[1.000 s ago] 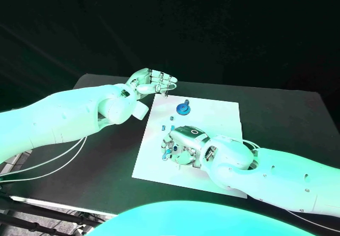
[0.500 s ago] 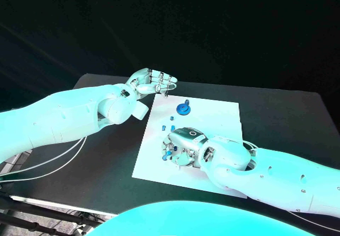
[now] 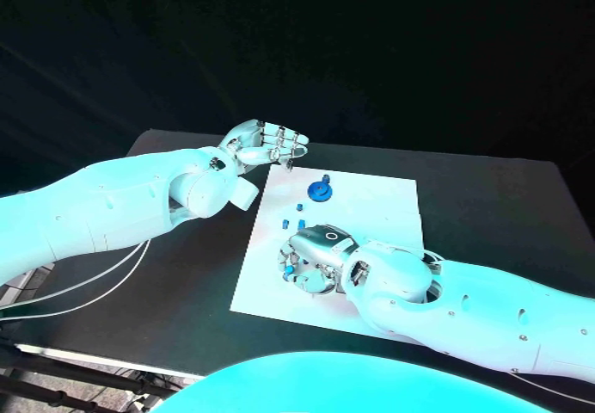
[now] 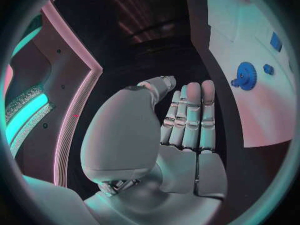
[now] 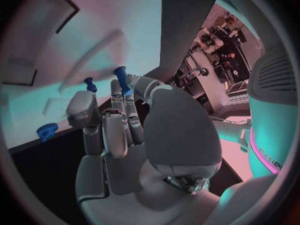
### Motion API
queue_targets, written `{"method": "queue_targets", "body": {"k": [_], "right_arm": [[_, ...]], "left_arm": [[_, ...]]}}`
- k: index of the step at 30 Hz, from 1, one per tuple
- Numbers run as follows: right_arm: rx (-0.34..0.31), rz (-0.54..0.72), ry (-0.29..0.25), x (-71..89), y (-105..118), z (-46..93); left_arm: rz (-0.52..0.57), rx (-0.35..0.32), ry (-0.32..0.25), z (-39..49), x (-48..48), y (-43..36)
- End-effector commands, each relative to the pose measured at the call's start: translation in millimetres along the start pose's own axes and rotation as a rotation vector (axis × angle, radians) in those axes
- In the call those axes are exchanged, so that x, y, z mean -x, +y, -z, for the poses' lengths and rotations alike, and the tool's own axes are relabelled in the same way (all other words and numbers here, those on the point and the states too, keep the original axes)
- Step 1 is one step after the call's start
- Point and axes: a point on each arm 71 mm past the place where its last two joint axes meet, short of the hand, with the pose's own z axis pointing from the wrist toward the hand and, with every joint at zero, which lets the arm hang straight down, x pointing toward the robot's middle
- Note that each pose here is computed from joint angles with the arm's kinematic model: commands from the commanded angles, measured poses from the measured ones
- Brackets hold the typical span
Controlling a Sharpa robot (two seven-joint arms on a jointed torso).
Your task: Assemble the parts on the task board
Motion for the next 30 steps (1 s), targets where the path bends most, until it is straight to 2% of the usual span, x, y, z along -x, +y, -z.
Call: {"method": "queue_targets", "body": {"k": [1,12,17,22,25,28,30], "right_arm": [[0.006,0.01,0.032,-6.1,2.9,0.4],[-0.024,-0.014,-0.038,-1.6,0.8,4.7],[-0.028,-0.032,-0.085,2.6,-0.4,11.7],[-0.033,-0.056,-0.144,11.6,-5.2,26.1],[-0.047,-0.08,-0.186,24.3,-14.7,41.0],[-0.084,-0.116,-0.202,35.1,-29.1,54.6],[-0.133,-0.147,-0.184,41.1,-42.6,65.1]], "left_arm": [[0.005,-0.008,0.013,-0.7,-2.3,-1.6],[0.007,-0.004,0.017,-0.9,-2.2,-1.1],[0.008,-0.003,0.018,-0.9,-2.2,-1.0],[0.008,-0.002,0.019,-0.7,-1.7,-0.7],[0.008,-0.001,0.018,-0.2,-1.0,-0.5],[0.008,-0.001,0.016,0.5,-0.2,-0.4],[0.014,-0.001,0.013,1.5,0.5,-0.4]]}}
